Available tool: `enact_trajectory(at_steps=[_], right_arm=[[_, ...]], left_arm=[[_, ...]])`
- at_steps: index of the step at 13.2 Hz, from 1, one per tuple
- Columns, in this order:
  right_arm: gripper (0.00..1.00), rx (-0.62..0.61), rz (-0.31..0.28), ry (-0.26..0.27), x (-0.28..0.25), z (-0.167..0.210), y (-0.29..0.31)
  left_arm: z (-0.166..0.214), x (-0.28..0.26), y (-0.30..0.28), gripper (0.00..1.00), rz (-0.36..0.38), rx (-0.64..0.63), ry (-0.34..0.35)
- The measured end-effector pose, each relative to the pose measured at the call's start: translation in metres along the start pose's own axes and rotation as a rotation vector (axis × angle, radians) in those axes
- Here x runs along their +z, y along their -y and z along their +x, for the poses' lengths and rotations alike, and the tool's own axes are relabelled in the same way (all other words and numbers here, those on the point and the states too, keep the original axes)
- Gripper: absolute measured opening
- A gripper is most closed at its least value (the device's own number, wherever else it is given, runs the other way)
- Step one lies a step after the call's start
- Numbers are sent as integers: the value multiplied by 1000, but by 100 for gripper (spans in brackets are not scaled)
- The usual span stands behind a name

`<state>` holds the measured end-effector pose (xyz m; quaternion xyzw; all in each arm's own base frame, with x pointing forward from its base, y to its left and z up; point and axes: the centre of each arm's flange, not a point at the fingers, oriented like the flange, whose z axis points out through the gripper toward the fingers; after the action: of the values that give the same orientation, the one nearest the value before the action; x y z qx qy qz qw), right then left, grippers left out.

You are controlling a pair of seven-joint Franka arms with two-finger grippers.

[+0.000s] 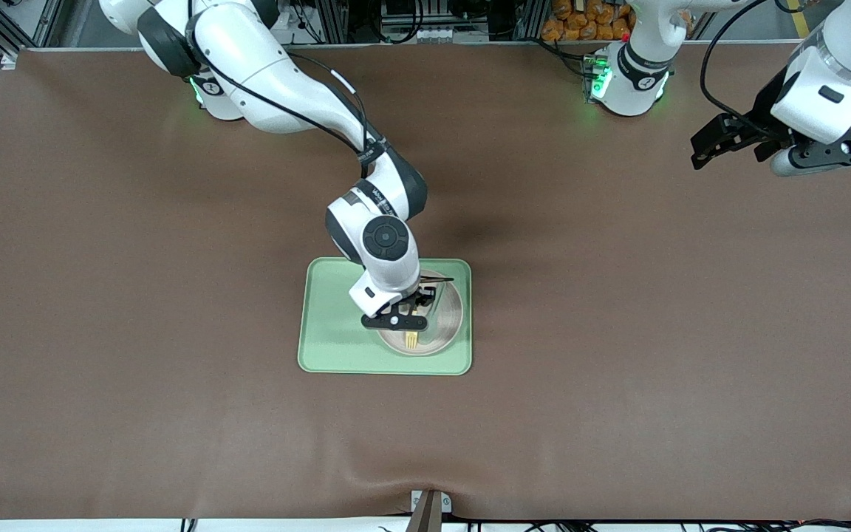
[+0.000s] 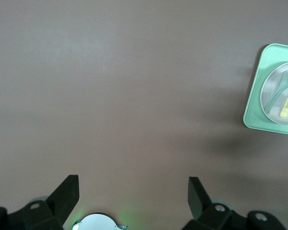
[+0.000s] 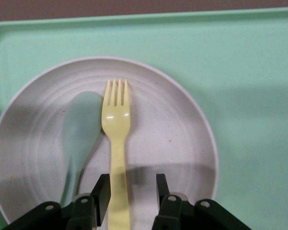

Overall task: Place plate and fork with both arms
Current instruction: 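Lower the right gripper and grasp the yellow fork on the plate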

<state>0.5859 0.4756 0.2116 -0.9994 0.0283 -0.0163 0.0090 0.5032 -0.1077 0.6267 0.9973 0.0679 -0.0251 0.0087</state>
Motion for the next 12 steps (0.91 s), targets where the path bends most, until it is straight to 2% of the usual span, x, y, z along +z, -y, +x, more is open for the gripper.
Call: enact_trajectory(at_steps=[5,11,12], right_arm=[[42,-3,1,0,4,-6,7],[42,7,8,-8,17,-10,11],[38,9,8,-7,19,-11,12]], left_arm=[[6,7,-2,100,0,1,5],[8,10,-1,100,1,-2,11],[9,11,-1,100,1,-2,13]])
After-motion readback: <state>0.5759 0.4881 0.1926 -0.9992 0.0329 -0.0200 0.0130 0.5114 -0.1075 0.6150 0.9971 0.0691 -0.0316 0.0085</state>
